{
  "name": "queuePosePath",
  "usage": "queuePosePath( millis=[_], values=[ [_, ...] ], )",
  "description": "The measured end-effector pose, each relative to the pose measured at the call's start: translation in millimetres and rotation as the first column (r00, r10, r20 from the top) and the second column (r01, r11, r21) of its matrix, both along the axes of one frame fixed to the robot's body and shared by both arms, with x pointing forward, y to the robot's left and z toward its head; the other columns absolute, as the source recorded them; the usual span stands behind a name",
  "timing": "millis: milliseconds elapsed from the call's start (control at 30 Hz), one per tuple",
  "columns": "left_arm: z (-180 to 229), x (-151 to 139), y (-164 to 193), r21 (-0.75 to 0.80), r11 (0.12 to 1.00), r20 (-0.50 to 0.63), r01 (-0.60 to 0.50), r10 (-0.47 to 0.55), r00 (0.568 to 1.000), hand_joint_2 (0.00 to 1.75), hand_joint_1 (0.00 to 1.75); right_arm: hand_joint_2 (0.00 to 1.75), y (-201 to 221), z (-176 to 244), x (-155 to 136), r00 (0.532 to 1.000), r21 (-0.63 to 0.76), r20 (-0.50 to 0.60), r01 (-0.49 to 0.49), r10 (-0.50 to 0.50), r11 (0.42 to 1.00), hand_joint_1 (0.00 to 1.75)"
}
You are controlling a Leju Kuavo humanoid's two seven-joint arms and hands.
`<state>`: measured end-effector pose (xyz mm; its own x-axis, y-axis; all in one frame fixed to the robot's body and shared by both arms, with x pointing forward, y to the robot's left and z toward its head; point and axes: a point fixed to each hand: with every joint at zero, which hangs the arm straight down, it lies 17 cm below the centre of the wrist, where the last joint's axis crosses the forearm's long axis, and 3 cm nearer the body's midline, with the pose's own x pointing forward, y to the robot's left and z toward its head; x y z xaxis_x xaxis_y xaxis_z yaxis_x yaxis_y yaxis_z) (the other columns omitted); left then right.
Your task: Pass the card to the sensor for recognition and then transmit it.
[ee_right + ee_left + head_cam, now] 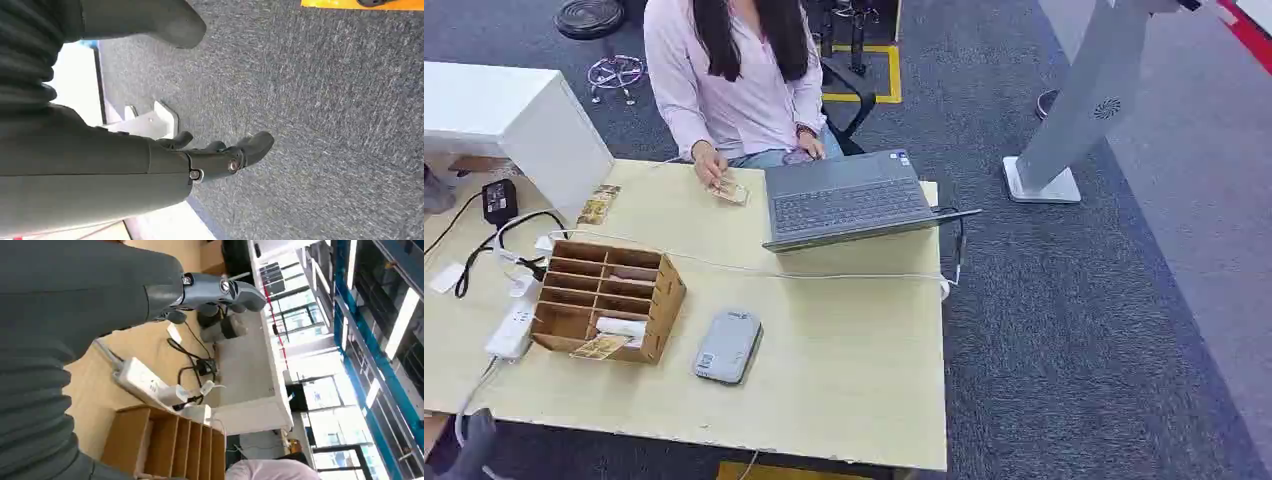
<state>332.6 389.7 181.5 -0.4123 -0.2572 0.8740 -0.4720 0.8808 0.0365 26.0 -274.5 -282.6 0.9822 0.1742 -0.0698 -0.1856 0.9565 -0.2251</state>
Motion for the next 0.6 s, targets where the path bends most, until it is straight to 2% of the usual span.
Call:
queuePosePath(
  millis=[233, 600],
  values=[
    [20.5, 46.3, -29.9, 0.144, 0.988, -0.041, 0.061, -0.055, 0.998, 1.75, 0.00, 1.75, 1.7, -0.1, 0.1, 0.999, 0.011, -0.006, -0.034, 0.034, 0.999, 0.00],
    [18.9, 119.2, -77.3, 0.338, 0.928, -0.180, 0.154, -0.097, 0.979, 1.75, 0.00, 1.75, 4.0, -0.3, 4.2, 0.995, 0.033, 0.003, -0.097, 0.097, 0.995, 0.00]
  ],
)
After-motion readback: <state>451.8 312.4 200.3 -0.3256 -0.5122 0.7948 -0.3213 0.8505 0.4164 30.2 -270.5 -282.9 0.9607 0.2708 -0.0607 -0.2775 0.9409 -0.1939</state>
